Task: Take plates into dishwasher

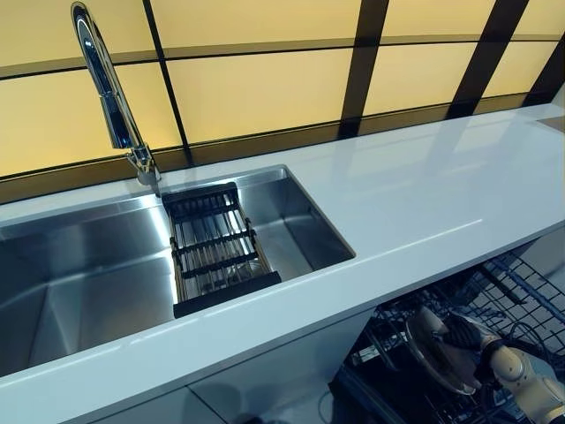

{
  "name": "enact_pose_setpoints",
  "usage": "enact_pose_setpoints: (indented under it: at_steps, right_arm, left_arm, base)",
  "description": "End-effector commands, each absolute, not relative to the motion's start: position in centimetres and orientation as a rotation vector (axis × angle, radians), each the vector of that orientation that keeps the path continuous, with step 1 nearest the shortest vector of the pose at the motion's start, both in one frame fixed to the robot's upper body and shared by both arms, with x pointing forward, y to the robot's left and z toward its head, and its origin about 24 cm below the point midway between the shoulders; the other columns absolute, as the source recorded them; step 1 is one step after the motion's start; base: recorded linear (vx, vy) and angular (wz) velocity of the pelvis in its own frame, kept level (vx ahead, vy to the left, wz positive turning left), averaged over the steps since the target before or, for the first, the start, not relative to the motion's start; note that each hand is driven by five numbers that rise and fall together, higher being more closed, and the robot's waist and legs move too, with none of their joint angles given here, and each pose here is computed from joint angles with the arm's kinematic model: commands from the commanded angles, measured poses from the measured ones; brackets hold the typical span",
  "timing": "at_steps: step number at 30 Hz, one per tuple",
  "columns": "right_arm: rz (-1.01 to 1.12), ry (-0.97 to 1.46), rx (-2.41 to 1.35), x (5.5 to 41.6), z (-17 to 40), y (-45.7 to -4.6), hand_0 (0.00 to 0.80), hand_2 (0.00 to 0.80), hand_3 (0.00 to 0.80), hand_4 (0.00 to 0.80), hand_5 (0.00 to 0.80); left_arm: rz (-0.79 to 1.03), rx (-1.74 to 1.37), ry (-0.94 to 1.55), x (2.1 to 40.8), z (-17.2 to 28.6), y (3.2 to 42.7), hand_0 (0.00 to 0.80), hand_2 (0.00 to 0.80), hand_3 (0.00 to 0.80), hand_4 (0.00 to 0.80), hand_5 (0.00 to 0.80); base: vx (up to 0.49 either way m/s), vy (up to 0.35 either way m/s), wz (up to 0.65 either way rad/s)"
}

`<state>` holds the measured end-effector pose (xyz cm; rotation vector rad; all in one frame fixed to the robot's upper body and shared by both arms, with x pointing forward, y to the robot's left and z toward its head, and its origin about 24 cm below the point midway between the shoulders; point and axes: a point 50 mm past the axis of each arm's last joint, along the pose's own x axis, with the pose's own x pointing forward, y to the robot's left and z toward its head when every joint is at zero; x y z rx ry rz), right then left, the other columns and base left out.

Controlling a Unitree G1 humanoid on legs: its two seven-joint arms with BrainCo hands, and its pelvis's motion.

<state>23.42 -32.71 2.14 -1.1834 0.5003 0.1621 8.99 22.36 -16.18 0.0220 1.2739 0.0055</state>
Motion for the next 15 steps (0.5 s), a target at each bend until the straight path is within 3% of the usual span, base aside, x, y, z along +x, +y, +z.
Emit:
enact_pose_setpoints:
  at_steps: [1,14,15]
  right_arm:
    - [0.12,0.392,-1.248,25.3,3.3,-32.1,0.8,0.8,0.8,0.8,0.8]
    - [0.101,0.472,-1.262,24.3,2.0,-32.7,0.8,0.8,0.8,0.8,0.8]
    - [0.081,0.465,-1.252,24.2,2.0,-32.8,0.596,0.596,0.596,0.596,0.596]
  left_arm:
    - [-0.037,0.112,1.245,10.7,-15.4,23.7,0.0,0.0,0.0,0.0,0.0]
    - [-0.056,0.107,1.245,11.0,-15.5,23.3,0.0,0.0,0.0,0.0,0.0]
    - [-0.058,0.108,1.245,11.0,-15.5,23.3,0.0,0.0,0.0,0.0,0.0]
  base:
    - [-0.018,0.004,0.03]
    - [-0.006,0.002,0.02]
    - [0.0,0.0,0.0]
